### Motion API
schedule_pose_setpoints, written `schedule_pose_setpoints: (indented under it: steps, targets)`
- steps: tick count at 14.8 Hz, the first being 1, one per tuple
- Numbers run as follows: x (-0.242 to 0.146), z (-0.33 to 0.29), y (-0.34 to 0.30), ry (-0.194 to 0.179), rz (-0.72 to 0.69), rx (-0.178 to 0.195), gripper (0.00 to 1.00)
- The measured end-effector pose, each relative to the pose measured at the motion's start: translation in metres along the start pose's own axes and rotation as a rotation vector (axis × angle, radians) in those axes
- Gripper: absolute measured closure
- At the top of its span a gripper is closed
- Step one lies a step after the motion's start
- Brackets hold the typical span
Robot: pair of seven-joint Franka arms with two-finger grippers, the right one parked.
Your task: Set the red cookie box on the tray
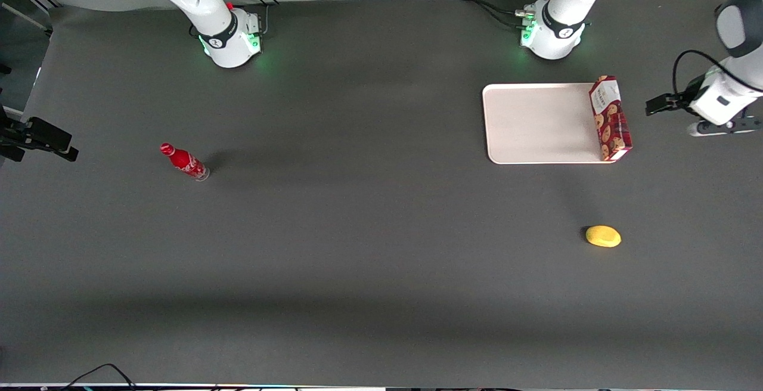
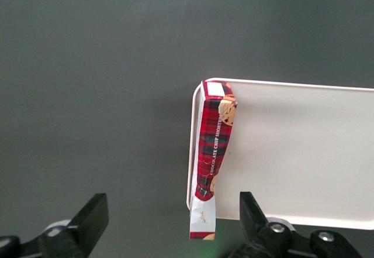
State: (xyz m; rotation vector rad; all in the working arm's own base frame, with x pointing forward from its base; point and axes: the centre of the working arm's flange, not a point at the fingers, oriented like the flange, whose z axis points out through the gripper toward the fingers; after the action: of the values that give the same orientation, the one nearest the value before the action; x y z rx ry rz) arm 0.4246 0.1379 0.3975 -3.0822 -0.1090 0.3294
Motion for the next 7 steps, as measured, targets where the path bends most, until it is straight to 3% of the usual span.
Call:
schedule_pose_setpoints:
  steps: [3, 7]
  targets:
    - [0.011, -0.064, 0.025, 0.034, 0.033, -0.003, 0.00]
    - [0.020, -0.148, 0.078, 0.148, 0.094, 0.039, 0.00]
